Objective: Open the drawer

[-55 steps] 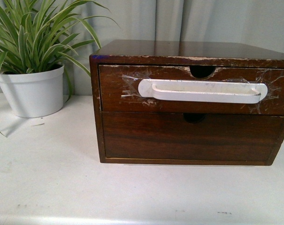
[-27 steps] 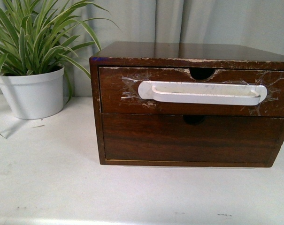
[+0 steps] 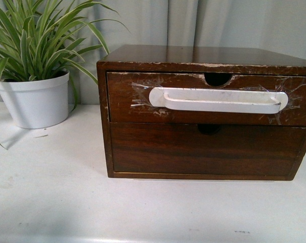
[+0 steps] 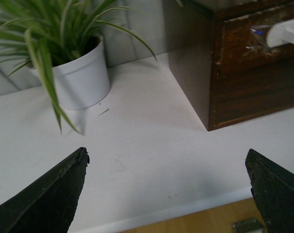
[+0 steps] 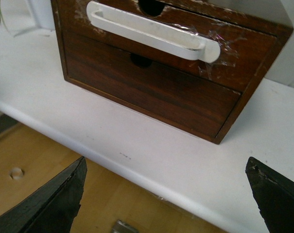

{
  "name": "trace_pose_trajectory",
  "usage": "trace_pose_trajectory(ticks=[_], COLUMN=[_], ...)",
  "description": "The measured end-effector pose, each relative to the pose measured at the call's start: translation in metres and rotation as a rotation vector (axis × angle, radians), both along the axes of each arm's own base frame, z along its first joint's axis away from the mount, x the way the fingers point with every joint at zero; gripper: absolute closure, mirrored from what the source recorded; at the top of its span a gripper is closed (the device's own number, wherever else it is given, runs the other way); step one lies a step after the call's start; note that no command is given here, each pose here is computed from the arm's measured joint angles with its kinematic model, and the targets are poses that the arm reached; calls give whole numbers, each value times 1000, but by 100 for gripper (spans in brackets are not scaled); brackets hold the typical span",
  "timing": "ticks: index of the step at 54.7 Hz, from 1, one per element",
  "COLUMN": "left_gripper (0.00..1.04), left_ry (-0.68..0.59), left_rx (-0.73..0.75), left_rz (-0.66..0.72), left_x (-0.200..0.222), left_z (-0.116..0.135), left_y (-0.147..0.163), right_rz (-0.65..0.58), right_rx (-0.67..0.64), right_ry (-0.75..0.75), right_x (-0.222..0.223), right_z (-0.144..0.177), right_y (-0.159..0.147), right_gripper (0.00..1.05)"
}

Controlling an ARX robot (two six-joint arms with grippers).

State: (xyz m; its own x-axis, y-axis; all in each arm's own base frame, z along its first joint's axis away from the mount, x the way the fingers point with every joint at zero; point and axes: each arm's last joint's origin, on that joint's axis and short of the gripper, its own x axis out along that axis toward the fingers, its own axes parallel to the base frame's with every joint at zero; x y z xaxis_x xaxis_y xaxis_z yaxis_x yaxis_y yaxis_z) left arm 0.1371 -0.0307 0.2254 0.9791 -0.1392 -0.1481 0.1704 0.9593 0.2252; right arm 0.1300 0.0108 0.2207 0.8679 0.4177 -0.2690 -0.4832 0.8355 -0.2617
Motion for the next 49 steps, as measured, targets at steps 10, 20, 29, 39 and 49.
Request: trace_pose_trajectory(ticks=[10,20,29,39,49], left_gripper=[6,6,6,6,6], left_ry=[102,175,209,275,294], left_rx=[204,336,441,536,623], left_rz=[-283,-557,-778,-922,-1001], left_x=[38,72,92,111,137], left_z=[23,50,65,71,75], left_y=[-12,-32,-58,-84,-117], right_rz=[87,175,215,272,337], right_rx=[-95,-175,-219,-279,-347], right_ry=[-2,-8,51,104,140], right_x=[32,59,84,107,124], right_z=[28,50,62,72,75], right_y=[0,5,6,4,3], right_gripper=[9,9,9,9,9])
